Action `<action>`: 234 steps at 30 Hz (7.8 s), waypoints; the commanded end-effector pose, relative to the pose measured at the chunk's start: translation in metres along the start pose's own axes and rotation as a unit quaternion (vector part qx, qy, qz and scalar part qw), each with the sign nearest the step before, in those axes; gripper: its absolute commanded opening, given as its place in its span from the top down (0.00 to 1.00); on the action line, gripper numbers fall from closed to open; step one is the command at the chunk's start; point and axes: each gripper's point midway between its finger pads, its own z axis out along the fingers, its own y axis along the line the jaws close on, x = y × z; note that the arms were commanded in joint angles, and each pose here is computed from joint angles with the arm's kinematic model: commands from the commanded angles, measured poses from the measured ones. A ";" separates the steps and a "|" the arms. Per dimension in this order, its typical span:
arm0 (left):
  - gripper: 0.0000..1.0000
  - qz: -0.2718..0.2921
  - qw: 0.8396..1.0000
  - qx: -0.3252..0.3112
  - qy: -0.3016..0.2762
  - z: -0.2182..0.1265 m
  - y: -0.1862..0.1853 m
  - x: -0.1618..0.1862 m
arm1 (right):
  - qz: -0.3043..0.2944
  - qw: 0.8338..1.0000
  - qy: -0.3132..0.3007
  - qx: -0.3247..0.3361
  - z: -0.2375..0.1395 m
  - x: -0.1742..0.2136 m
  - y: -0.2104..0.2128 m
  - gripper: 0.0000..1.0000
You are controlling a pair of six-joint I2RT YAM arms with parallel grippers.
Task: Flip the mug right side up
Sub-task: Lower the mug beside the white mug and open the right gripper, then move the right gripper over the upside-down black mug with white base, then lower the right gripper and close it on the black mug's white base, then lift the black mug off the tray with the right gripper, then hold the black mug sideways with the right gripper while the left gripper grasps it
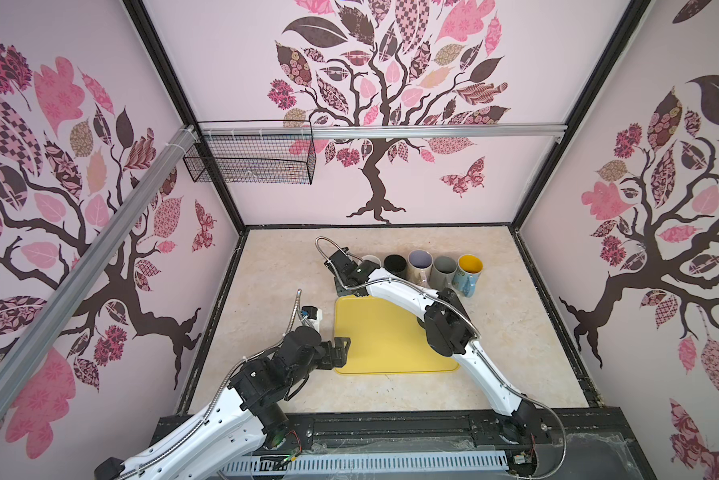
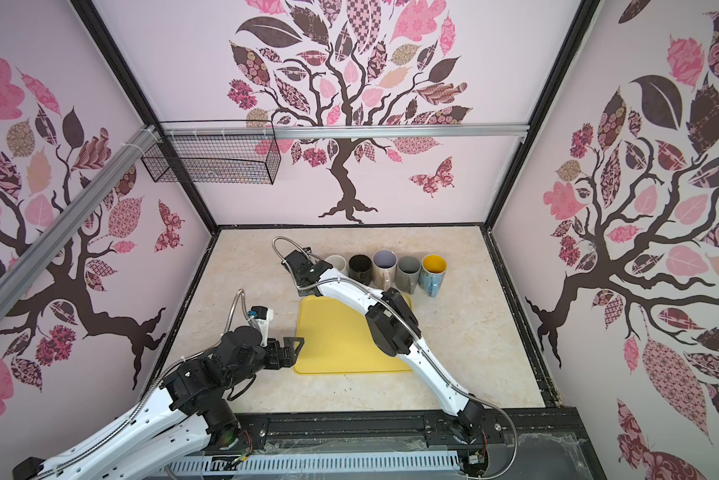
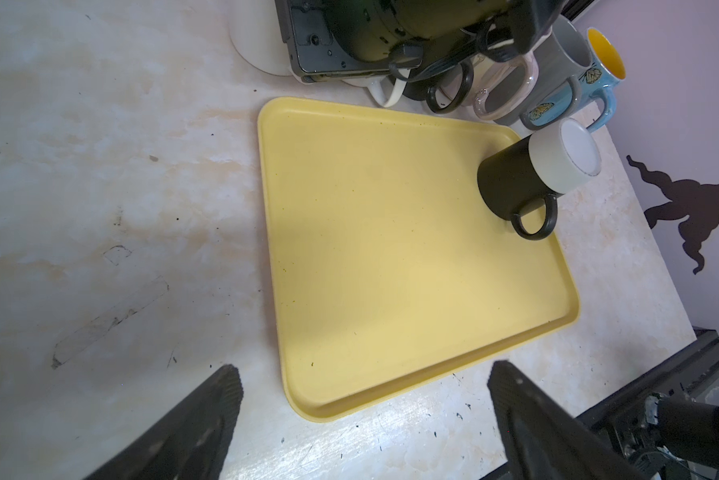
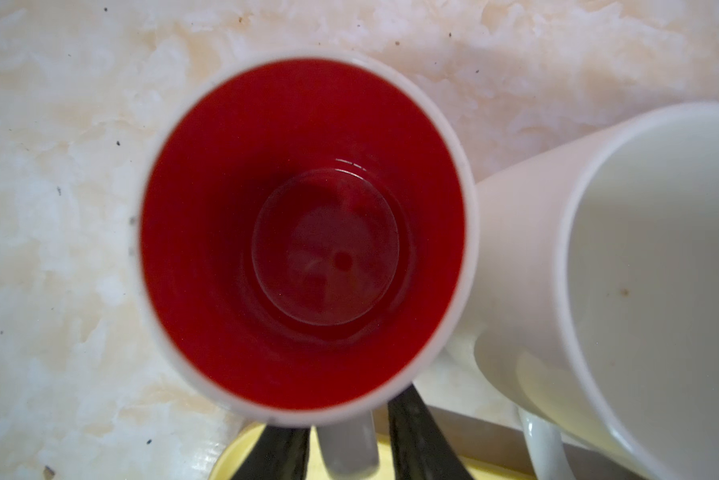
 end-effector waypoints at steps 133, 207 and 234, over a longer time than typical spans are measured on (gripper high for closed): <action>0.04 -0.029 0.996 0.087 0.007 0.054 -0.035 0.009 | 0.087 0.993 0.026 0.070 -0.132 0.149 -0.220 0.72; 0.37 -0.178 0.886 0.399 -0.156 -0.049 -0.129 -0.092 | 0.200 0.642 -0.197 -0.714 -0.379 0.039 -0.023 1.00; 0.67 -0.218 0.871 0.389 -0.206 -0.053 -0.114 -0.110 | 0.165 0.635 -0.159 -0.738 -0.381 0.070 0.019 1.00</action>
